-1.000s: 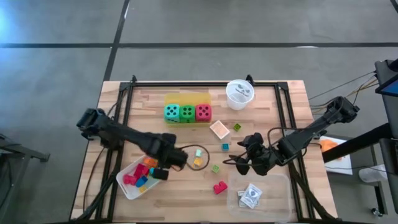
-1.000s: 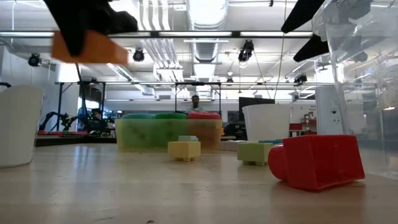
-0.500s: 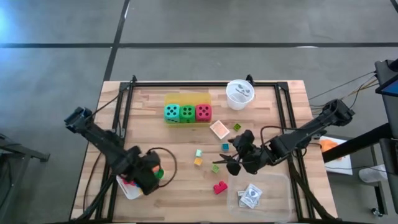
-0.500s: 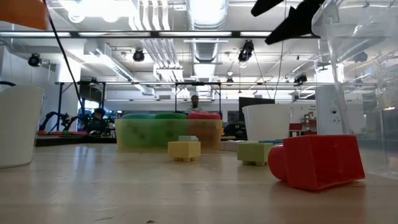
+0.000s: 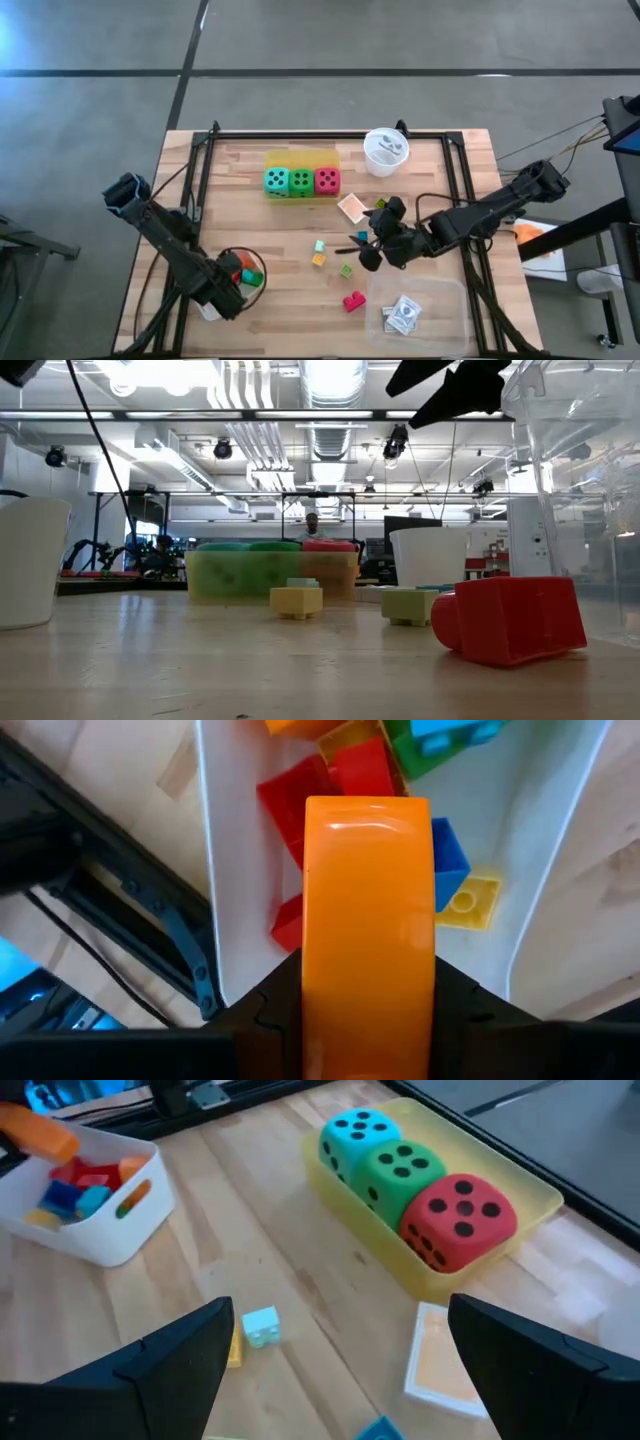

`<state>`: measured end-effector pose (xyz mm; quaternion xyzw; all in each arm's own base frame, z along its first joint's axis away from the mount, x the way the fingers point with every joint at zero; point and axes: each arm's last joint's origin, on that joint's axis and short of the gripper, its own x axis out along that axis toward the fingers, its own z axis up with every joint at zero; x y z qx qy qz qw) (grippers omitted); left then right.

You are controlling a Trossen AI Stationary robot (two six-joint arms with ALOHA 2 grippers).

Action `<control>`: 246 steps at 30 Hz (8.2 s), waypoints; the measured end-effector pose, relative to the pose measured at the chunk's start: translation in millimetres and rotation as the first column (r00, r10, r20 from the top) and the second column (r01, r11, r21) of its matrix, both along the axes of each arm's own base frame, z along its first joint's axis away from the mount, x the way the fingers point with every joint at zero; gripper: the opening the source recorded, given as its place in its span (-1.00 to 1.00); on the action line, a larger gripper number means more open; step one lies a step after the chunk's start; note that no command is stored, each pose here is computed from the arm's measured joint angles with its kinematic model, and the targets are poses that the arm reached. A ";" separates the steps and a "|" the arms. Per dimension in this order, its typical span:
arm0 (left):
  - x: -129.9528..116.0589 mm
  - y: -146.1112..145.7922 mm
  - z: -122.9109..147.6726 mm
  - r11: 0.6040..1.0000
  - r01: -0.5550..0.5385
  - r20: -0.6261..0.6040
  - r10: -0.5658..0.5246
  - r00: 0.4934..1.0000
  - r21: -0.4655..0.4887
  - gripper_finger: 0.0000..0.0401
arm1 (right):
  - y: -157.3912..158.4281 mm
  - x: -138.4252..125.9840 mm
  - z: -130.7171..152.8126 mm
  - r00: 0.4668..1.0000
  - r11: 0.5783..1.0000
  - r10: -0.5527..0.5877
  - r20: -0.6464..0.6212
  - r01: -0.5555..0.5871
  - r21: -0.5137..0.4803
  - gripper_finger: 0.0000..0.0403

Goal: Pick & Place Toys
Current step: Put the orange game piece into the white bin, then put the yellow deck of cards into the transparent bin

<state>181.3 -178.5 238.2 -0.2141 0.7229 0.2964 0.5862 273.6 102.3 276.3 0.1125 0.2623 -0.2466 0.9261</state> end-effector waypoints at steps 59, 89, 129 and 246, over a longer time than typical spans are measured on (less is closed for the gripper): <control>-38.4 21.8 -40.2 0.989 -0.127 0.198 0.140 0.970 -0.077 -0.42 | -4.2 -0.6 -7.1 0.998 0.999 0.033 -0.050 -0.032 0.015 0.80; -38.3 18.7 -18.3 0.976 -0.196 0.105 0.206 0.973 -0.097 0.77 | -3.5 -0.3 -7.1 0.998 0.998 0.045 -0.050 -0.044 0.035 0.80; 7.7 62.0 28.8 0.937 0.109 0.420 -0.251 0.872 0.333 0.76 | -112.5 63.0 -0.8 0.866 0.865 -0.219 -0.449 0.385 0.323 0.80; 5.3 62.0 16.9 0.922 0.213 0.365 -0.329 0.871 0.323 0.76 | -125.5 81.2 -89.5 0.767 0.883 -0.083 -0.636 0.353 0.310 0.46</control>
